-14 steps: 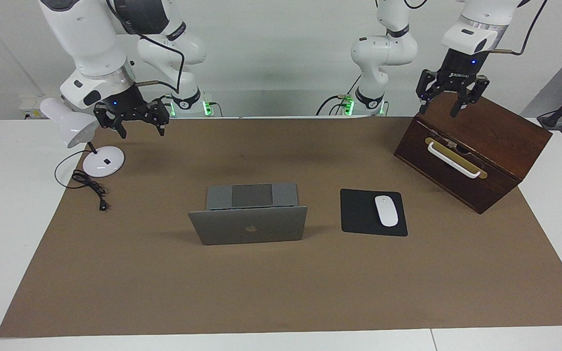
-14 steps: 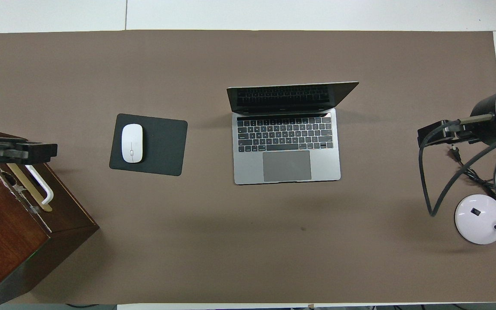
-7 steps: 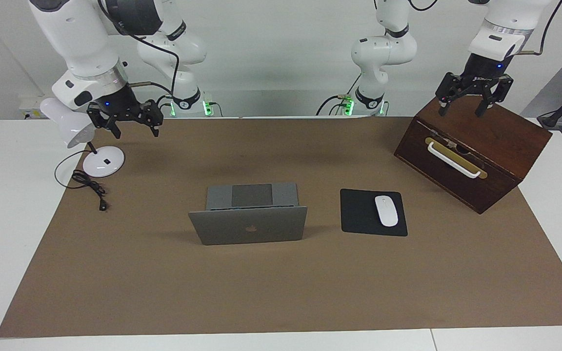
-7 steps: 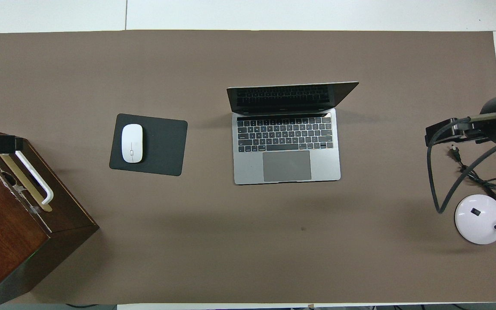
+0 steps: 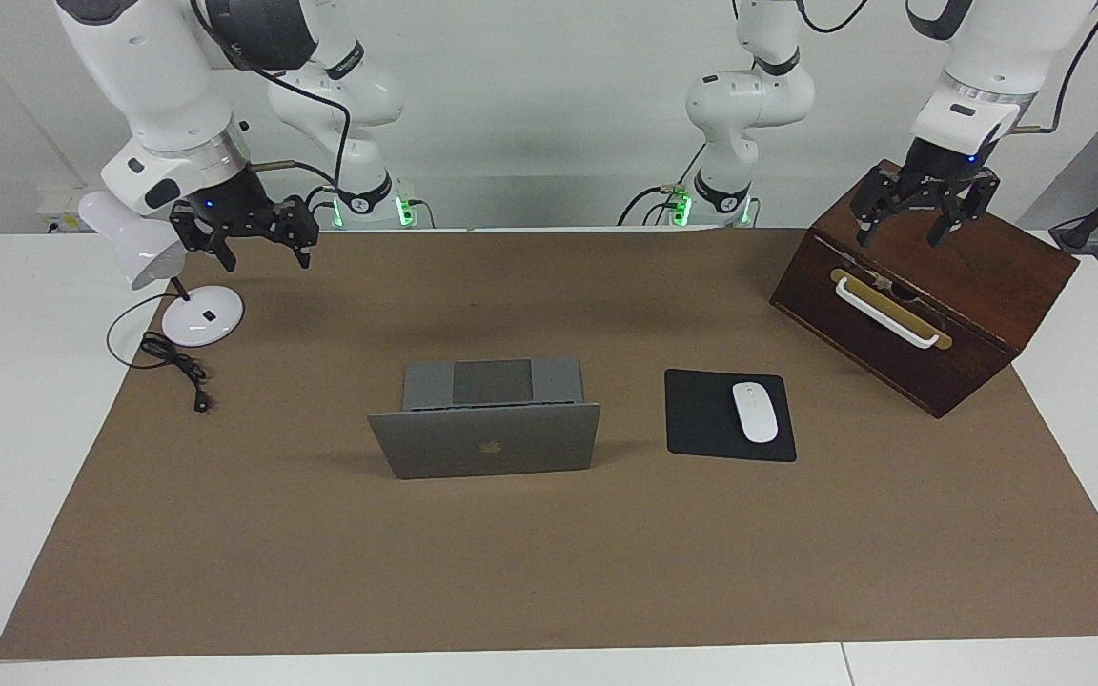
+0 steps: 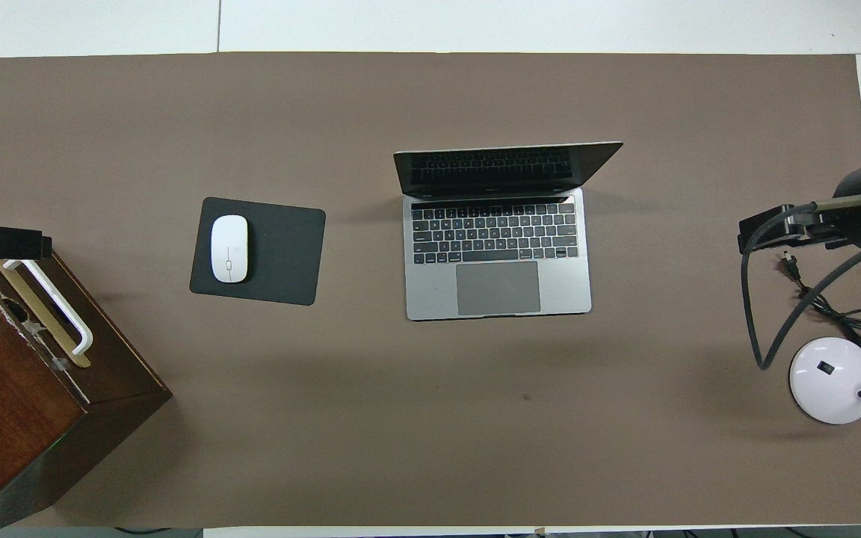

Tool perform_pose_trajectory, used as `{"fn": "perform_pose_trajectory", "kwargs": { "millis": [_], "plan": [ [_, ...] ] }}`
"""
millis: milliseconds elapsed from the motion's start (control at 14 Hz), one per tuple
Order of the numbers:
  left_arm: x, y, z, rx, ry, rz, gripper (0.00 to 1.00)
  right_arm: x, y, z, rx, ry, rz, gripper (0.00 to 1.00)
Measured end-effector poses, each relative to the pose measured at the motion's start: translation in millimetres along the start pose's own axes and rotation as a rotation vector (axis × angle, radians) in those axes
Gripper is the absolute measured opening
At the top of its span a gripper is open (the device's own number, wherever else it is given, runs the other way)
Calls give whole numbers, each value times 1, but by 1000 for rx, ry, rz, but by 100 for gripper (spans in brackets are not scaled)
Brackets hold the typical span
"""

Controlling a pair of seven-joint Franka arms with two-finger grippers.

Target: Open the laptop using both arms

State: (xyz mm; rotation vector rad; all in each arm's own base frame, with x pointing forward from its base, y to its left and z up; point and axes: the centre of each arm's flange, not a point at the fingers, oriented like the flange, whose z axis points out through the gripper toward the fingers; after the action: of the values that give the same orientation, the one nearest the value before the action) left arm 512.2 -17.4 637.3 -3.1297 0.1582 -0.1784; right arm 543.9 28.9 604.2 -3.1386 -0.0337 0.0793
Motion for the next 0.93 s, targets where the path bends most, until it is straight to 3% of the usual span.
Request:
{"fn": "perform_pose_trajectory", "kwargs": {
  "millis": [929],
  "plan": [
    [-2, -17, 17, -9, -78, -22, 100, 0, 0, 0, 0, 0, 0, 100]
  ]
}}
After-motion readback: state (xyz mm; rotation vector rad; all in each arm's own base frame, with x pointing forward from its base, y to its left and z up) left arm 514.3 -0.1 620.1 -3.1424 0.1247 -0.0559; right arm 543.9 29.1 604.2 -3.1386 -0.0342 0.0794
